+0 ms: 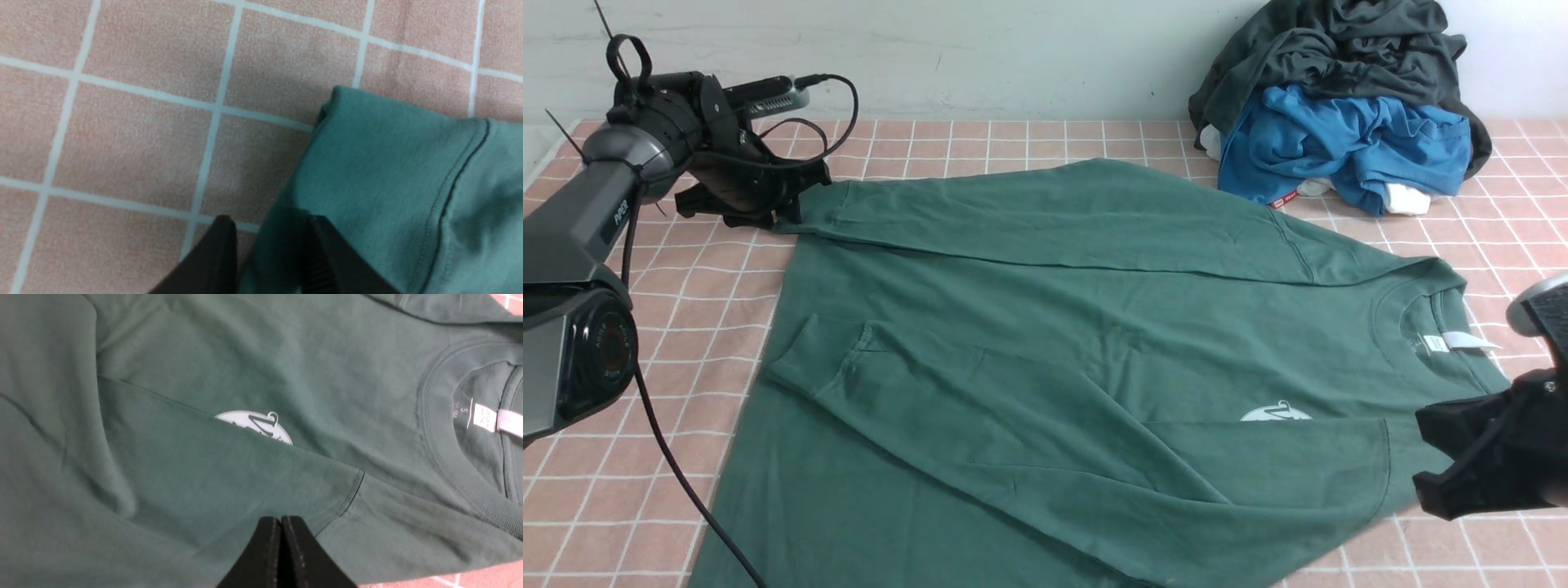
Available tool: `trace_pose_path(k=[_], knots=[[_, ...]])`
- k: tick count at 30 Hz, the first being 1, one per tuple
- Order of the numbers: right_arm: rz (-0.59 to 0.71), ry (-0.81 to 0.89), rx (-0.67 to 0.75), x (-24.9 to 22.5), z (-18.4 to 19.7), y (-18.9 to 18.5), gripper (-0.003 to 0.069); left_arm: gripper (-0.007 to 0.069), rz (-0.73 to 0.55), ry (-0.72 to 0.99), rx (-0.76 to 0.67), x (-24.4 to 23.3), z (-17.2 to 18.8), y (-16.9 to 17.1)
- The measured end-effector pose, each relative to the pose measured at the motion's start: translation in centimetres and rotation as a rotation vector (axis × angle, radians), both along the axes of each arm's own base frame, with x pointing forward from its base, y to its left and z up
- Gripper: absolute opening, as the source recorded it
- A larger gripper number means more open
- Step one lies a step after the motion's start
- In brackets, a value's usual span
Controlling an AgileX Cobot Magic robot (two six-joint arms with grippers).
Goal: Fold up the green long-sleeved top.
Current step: Use the left arm to clamp the cuff farthest from it, then use the left arm to drag and drop the cuff onto the cuff closest to the left arm
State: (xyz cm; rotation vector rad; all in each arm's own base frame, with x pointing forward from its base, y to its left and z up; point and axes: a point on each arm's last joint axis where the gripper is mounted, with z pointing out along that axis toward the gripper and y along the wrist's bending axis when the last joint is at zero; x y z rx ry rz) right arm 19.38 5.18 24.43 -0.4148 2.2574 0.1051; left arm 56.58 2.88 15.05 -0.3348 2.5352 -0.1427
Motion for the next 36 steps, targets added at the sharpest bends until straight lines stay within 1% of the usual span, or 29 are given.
trace_pose_path(k=[1, 2, 3, 5, 8, 10, 13, 14, 16, 18, 21, 23, 24, 25, 27, 28, 30, 31, 34, 35, 36], knots=[[0.002, -0.007, -0.001, 0.0, 0.0, 0.0, -0.0009, 0.0089, -0.008, 0.018, 0.005, -0.2, 0.1, 0.0], [0.004, -0.009, -0.004, 0.0, 0.1, 0.0, -0.0010, 0.0052, -0.023, 0.041, 0.010, -0.4, 0.4, 0.0], [0.006, -0.010, -0.005, 0.0, 0.1, 0.0, -0.0010, 0.0041, -0.029, 0.045, 0.014, -0.4, 0.5, 0.0], [0.014, -0.013, -0.015, 0.0, 0.1, 0.0, -0.0010, 0.0008, -0.082, 0.079, 0.022, -0.9, 2.2, -0.2], [0.027, -0.018, -0.029, 0.1, 0.1, 0.0, -0.0010, 0.0006, -0.173, 0.103, 0.018, -2.2, 6.3, -0.7], [0.029, -0.021, -0.031, 0.1, 0.1, 0.0, -0.0010, 0.0006, -0.231, 0.057, 0.025, -3.0, 9.5, -1.1], [0.031, -0.025, -0.033, 0.1, 0.1, 0.0, -0.0010, 0.0006, -0.276, 0.013, 0.038, -5.2, 14.2, -1.6], [0.031, -0.025, -0.033, 0.1, 0.1, 0.0, -0.0010, 0.0006, -0.288, 0.017, 0.042, -6.2, 15.2, -1.8], [0.031, -0.023, -0.033, 0.1, 0.1, 0.0, -0.0010, 0.0006, -0.307, 0.064, 0.039, -7.9, 15.6, -2.2], [0.032, -0.022, -0.033, 0.1, 0.1, 0.0, -0.0010, 0.0006, -0.327, 0.153, 0.036, -10.9, 15.3, -2.7], [0.032, -0.021, -0.034, 0.1, 0.1, 0.0, -0.0010, 0.0006, -0.342, 0.284, 0.014, -14.9, 13.6, -3.3], [0.032, -0.025, -0.033, 0.1, 0.1, 0.0, -0.0010, 0.0006, -0.336, 0.358, -0.001, -17.3, 11.2, -3.4], [0.032, -0.026, -0.033, 0.1, 0.1, 0.0, -0.0010, 0.0006, -0.336, 0.358, -0.001, -17.4, 11.2, -3.4], [0.031, -0.033, -0.032, 0.1, 0.2, 0.0, -0.0010, 0.0007, -0.326, 0.368, 0.004, -18.6, 9.0, -3.4], [0.030, -0.043, -0.030, 0.2, 0.2, 0.0, -0.0010, 0.0022, -0.334, 0.368, 0.026, -19.3, 6.7, -3.3], [0.029, -0.044, -0.028, 0.2, 0.2, 0.0, -0.0010, 0.0032, -0.336, 0.367, 0.032, -19.4, 6.2, -3.3], [0.024, -0.041, -0.018, 0.2, 0.2, 0.1, -0.0010, 0.0082, -0.333, 0.335, 0.051, -19.2, 5.7, -3.1], [0.023, -0.041, -0.016, 0.2, 0.2, 0.1, -0.0010, 0.0088, -0.332, 0.334, 0.051, -19.2, 5.7, -3.1], [-0.003, -0.021, 0.038, 0.1, 0.2, 0.2, -0.0010, 0.0218, -0.334, 0.298, 0.060, -19.0, 6.2, -3.2], [-0.005, -0.019, 0.042, 0.1, 0.2, 0.2, -0.0010, 0.0226, -0.335, 0.298, 0.060, -19.0, 6.2, -3.3], [-0.014, 0.000, 0.064, 0.1, 0.3, 0.3, -0.0010, 0.0260, -0.340, 0.296, 0.061, -19.1, 6.5, -3.4]])
